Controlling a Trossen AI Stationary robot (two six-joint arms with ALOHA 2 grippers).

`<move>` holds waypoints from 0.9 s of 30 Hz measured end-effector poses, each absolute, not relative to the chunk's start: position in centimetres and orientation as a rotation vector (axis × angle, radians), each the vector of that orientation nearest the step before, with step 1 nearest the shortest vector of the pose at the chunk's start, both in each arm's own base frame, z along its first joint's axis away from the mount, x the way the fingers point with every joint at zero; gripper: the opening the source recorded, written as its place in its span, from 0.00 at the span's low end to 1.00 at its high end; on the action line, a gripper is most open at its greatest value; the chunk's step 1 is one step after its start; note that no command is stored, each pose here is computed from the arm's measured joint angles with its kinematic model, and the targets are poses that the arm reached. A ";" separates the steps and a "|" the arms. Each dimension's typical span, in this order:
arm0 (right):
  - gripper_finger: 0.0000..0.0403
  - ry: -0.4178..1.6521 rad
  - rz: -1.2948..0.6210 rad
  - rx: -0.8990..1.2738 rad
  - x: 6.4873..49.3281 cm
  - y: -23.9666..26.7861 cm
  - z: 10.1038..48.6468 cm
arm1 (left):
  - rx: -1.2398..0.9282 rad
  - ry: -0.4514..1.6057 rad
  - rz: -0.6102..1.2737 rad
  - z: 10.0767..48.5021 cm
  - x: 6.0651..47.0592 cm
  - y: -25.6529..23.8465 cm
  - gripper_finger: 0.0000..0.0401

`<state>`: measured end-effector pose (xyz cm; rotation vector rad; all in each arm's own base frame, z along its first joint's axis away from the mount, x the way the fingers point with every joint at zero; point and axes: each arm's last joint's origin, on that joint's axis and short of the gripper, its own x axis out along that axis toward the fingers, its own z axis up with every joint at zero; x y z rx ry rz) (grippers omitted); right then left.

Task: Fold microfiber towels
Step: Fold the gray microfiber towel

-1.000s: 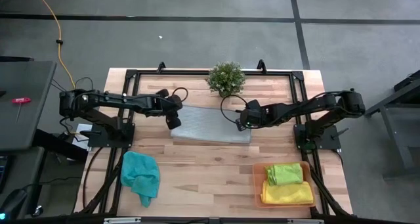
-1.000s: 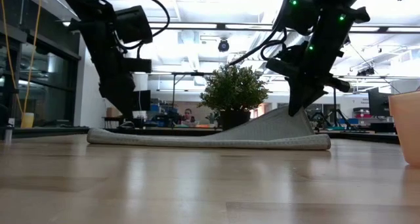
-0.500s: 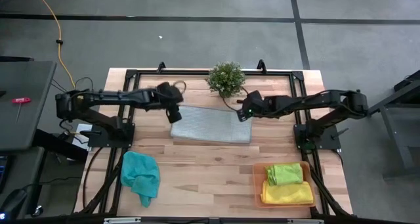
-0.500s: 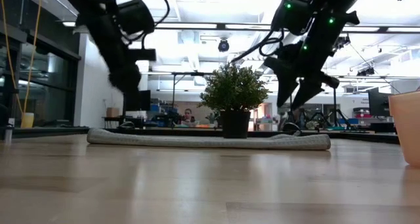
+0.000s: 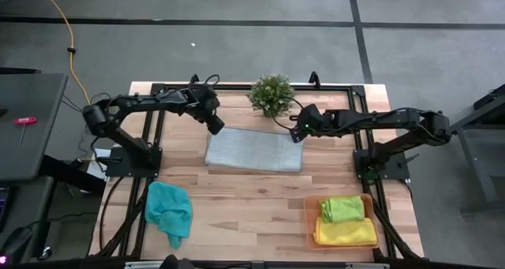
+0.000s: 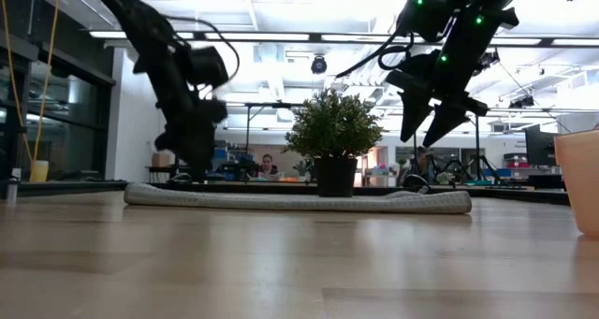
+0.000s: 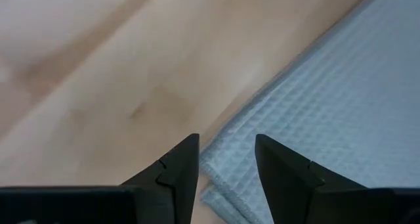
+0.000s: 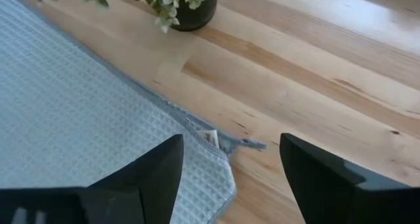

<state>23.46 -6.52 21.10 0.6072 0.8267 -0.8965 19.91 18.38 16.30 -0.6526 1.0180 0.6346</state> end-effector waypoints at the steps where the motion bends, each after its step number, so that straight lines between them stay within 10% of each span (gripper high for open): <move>1: 0.61 0.827 -0.897 0.607 23.5 -6.5 21.1 | -0.668 1.034 0.640 15.8 20.0 18.5 0.34; 21: 0.61 0.821 -0.908 0.627 23.4 -6.5 21.1 | -0.718 1.125 0.709 13.4 20.1 18.9 0.33; 27: 0.61 0.821 -0.908 0.627 23.4 -6.5 21.1 | -0.694 1.138 0.673 13.4 20.4 18.5 0.15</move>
